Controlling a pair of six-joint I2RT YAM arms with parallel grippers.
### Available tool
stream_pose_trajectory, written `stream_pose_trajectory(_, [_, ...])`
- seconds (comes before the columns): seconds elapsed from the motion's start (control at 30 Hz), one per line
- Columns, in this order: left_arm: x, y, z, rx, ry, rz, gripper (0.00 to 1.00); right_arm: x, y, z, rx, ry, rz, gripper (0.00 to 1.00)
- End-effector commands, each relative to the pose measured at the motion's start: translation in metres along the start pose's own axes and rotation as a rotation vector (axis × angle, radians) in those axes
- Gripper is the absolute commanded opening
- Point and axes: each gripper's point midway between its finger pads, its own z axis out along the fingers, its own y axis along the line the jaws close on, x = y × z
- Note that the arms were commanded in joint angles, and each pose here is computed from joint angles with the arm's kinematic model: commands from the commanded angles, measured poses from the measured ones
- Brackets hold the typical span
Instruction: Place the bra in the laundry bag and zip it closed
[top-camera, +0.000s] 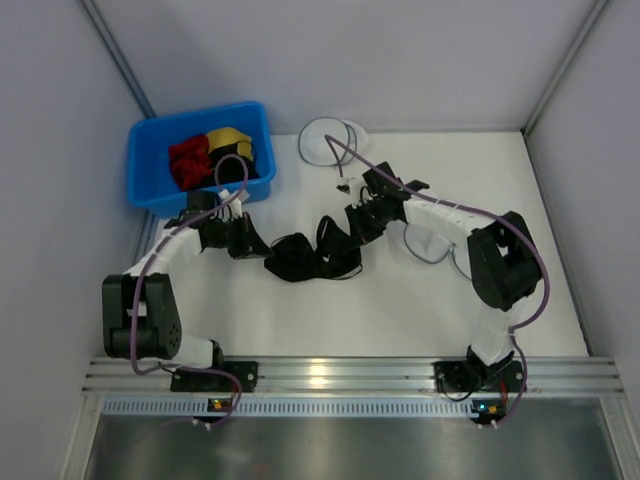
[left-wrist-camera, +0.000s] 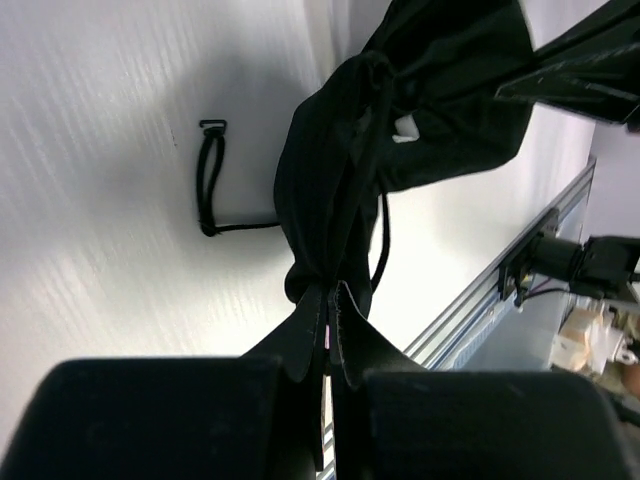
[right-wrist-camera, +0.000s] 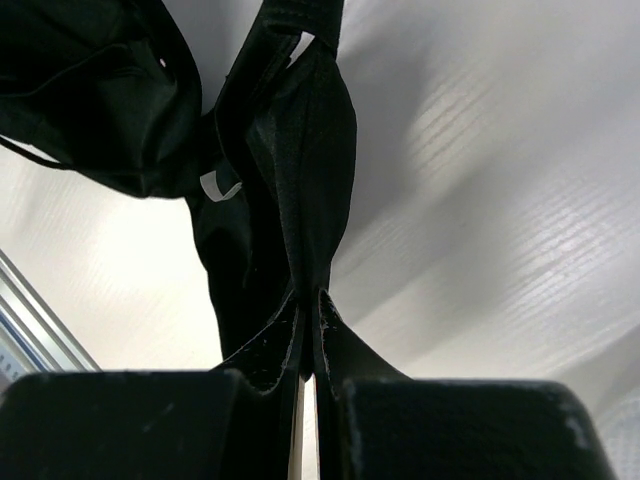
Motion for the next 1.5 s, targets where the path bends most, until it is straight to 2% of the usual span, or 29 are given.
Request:
stream_pose_trajectory(0.0, [-0.023,-0.015,-0.02,-0.056,-0.1,-0.022,0.0,-0.014,0.014,0.007,-0.035,-0.043,0.018,0.0])
stream_pose_trajectory(0.2, [-0.033,-0.004,-0.042,-0.243,-0.147,-0.097,0.0,-0.018,0.026,0.01,-0.075,-0.057,0.087,0.0])
stream_pose_trajectory(0.37, [-0.045,-0.031,-0.037,-0.226,-0.163,-0.07,0.0,-0.02,0.043,0.026,-0.125,-0.062,0.078,0.0])
stream_pose_trajectory(0.6, [-0.04,-0.096,0.018,-0.101,-0.111,0.03,0.0,-0.008,0.049,0.048,-0.175,-0.016,0.114,0.0])
stream_pose_trajectory(0.8, [-0.034,-0.136,0.076,0.047,-0.072,0.019,0.0,-0.003,0.053,0.048,-0.206,-0.019,0.113,0.0])
stream_pose_trajectory(0.9, [-0.028,-0.136,0.102,0.089,-0.041,-0.02,0.0,0.003,0.057,0.044,-0.232,-0.014,0.108,0.01])
stream_pose_trajectory(0.93, [-0.023,-0.128,0.112,0.081,-0.015,-0.039,0.0,0.008,0.059,0.043,-0.246,0.001,0.112,0.09])
stream_pose_trajectory(1.0, [-0.02,-0.124,0.12,0.093,0.0,-0.047,0.0,0.012,0.055,0.04,-0.25,0.015,0.109,0.2])
stream_pose_trajectory(1.1, [-0.014,-0.114,0.129,0.088,0.025,-0.057,0.0,0.022,0.045,0.035,-0.225,0.04,0.096,0.28])
stream_pose_trajectory(1.17, [-0.011,-0.112,0.13,0.091,0.033,-0.053,0.0,0.03,0.035,0.03,-0.198,0.053,0.088,0.39])
stream_pose_trajectory(1.33, [-0.013,-0.117,0.122,0.103,0.008,0.008,0.07,0.035,0.019,0.008,-0.147,0.052,0.062,0.61])
stream_pose_trajectory(1.4, [-0.013,-0.116,0.12,0.094,0.009,0.014,0.12,0.036,0.016,0.0,-0.137,0.053,0.064,0.65])
stream_pose_trajectory(1.47, [-0.008,-0.118,0.12,0.111,0.03,0.03,0.14,0.032,0.013,-0.01,-0.131,0.029,0.02,0.77])
